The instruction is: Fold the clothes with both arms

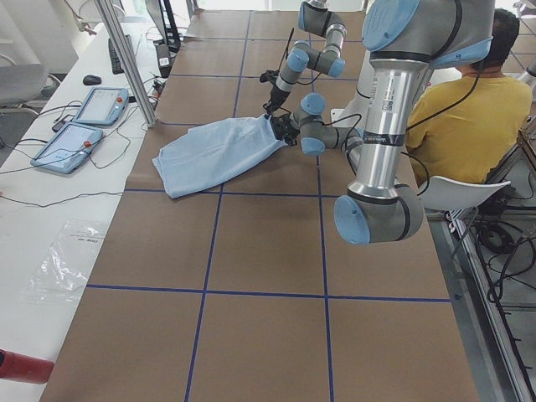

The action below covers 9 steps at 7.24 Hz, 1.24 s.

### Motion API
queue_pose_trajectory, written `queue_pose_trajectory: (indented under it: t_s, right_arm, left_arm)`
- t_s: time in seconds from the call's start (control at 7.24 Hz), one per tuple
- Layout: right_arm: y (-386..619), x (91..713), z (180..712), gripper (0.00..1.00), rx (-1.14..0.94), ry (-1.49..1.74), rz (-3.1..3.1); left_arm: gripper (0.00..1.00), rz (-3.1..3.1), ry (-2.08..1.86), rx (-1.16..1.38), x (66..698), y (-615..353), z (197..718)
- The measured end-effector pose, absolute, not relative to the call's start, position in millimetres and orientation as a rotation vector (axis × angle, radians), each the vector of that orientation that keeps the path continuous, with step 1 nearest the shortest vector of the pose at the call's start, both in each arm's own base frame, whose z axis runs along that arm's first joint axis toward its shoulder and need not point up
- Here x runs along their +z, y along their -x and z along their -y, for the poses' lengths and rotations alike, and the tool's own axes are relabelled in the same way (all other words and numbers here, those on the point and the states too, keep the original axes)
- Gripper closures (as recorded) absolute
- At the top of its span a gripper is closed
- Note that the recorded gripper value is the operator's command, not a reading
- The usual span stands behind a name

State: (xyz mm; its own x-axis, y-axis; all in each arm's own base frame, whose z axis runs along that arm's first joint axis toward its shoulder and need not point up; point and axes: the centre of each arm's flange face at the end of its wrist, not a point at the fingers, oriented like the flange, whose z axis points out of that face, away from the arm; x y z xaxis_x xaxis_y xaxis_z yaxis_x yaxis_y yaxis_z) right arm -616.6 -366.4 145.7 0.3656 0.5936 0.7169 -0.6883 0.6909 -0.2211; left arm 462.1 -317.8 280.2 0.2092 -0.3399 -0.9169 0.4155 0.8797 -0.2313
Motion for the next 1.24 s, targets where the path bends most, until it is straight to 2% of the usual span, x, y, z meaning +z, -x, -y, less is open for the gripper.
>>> queue_pose_trajectory:
  t_s: [0.28, 0.83, 1.24]
  right_arm:
    - [572.1, 154.0, 336.9, 1.0, 0.795, -0.125, 0.924]
    - [502.5, 129.4, 244.5, 1.0, 0.706, -0.166, 0.957]
    - [506.4, 122.4, 231.9, 1.0, 0.659, -0.21, 0.931]
  left_arm:
    - [1.0, -1.279, -0.044, -0.506, 215.6, -464.1, 309.4]
    - [1.0, -1.364, 0.033, -0.406, 158.0, -446.1, 246.9]
    - [1.0, -1.352, 0.049, -0.39, 140.4, -417.9, 230.0]
